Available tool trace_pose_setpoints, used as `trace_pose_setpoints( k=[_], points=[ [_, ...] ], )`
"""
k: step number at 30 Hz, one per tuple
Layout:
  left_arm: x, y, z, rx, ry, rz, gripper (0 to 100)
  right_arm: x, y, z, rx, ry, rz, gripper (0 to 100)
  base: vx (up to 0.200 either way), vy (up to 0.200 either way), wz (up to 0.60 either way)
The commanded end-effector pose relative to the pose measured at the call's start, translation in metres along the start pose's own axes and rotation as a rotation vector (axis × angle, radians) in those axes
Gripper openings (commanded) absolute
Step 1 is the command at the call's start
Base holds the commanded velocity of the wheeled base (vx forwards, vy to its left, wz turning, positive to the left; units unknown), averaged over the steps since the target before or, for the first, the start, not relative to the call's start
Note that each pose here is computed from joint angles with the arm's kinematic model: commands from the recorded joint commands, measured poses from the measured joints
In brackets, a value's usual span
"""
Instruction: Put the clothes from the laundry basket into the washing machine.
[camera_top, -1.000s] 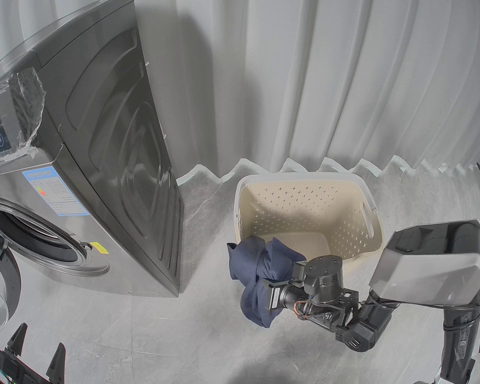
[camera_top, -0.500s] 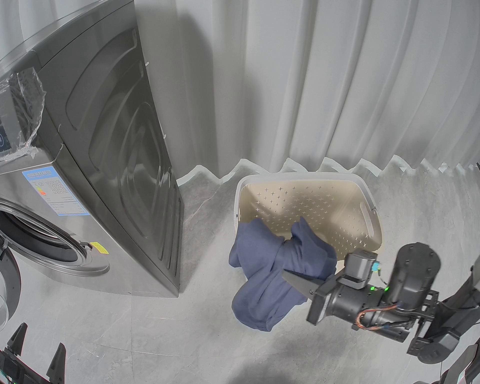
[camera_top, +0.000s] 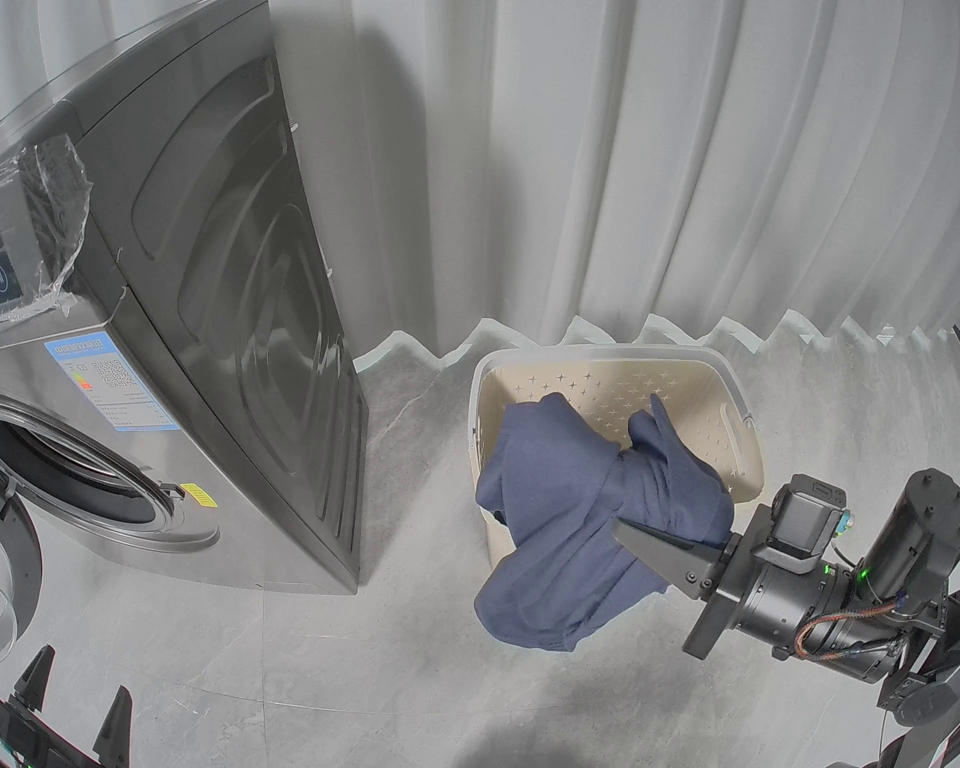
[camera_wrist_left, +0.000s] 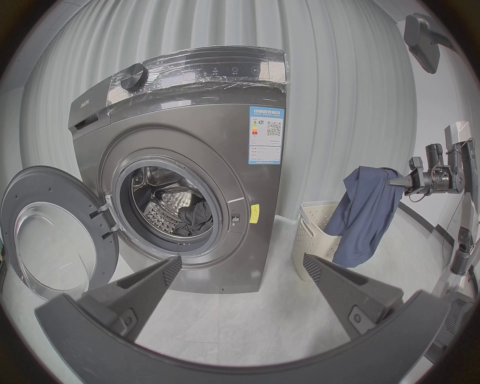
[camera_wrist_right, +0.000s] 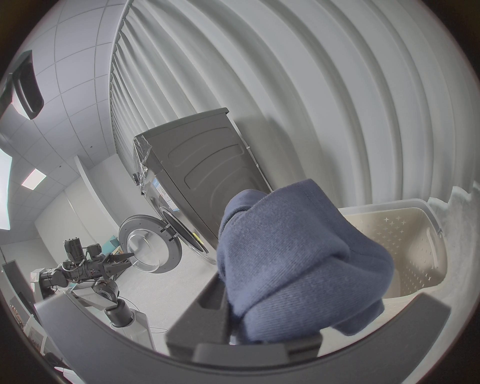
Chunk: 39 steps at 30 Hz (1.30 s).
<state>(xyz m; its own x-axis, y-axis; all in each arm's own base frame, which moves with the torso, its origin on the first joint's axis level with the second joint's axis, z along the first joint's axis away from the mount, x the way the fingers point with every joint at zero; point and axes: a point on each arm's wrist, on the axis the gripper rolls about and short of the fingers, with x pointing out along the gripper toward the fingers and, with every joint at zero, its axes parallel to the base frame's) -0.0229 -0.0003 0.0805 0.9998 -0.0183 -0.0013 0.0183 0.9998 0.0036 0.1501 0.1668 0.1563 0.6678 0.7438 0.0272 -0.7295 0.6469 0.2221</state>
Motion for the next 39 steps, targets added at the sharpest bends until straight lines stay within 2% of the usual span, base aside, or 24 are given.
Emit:
trace_pose_setpoints(
  k=[1,17,26,39],
  points=[
    [0.0005,0.0,-0.0047,-0.002,0.008,0.0,100,-0.0022,0.0016,0.0042,0.0,-0.019,0.007,0,-0.2,0.0,0.0],
    [0.0005,-0.0001,-0.0049,-0.002,0.009,-0.003,100,-0.0009,0.0006,0.0074,0.001,-0.034,0.006,0,-0.2,0.0,0.0],
    [0.0005,-0.0001,-0.0049,-0.004,0.009,-0.003,100,-0.0012,0.0017,0.0076,0.001,-0.036,0.011,0,0.0,0.0,0.0],
    [0.0005,-0.0001,-0.0049,-0.008,0.009,-0.005,100,0.0004,0.0033,0.0086,0.006,-0.056,0.019,0,0.0,0.2,0.0]
  ],
)
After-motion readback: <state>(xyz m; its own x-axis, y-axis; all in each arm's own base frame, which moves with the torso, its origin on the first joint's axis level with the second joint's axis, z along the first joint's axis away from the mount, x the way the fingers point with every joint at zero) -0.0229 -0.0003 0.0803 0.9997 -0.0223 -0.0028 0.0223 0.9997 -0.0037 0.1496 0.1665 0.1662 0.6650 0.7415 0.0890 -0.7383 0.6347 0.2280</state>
